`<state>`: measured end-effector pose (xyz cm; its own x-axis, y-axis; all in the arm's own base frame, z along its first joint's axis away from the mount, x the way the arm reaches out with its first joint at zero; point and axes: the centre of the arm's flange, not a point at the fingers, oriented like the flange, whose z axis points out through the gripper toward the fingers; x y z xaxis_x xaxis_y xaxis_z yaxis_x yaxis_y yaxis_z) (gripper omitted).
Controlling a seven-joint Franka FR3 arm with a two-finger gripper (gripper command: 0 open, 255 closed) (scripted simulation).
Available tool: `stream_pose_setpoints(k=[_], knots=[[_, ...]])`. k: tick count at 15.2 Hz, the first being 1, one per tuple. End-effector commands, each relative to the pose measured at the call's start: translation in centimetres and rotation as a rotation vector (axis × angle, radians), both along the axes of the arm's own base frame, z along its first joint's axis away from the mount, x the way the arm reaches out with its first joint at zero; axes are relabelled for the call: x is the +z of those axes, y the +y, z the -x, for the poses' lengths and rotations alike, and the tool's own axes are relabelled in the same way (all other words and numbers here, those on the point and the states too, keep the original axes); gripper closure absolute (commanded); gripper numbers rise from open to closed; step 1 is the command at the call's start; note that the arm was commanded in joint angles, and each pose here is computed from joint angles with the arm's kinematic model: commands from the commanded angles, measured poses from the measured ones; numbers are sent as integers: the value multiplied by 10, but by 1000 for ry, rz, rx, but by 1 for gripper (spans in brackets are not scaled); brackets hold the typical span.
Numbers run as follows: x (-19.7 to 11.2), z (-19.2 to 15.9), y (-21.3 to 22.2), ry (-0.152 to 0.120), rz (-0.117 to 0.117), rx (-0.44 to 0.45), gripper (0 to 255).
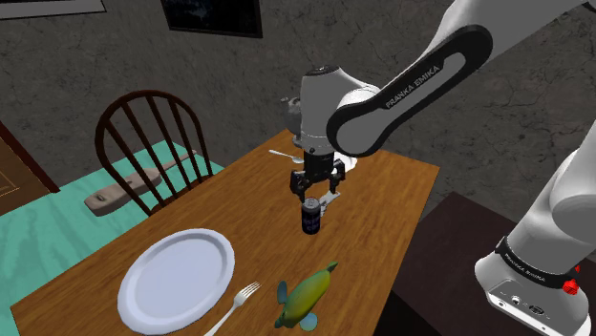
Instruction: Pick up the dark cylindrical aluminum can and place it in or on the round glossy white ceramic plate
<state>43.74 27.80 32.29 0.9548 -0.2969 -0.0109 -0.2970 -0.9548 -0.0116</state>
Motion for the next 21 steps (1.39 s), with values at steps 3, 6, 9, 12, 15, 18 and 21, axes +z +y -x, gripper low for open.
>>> stream_pose_setpoints(k=[3, 6, 9, 12, 15, 18, 21], knots=[[-25, -11, 16, -10, 2, -10, 0], [-41, -11, 16, -10, 2, -10, 0], [-54, -11, 16, -10, 2, -10, 0], [-54, -11, 16, -10, 2, -10, 0], [-54, -11, 16, -10, 2, -10, 0], [-54, -11, 16, -10, 2, -10, 255], [-54, -11, 16, -10, 2, -10, 255]])
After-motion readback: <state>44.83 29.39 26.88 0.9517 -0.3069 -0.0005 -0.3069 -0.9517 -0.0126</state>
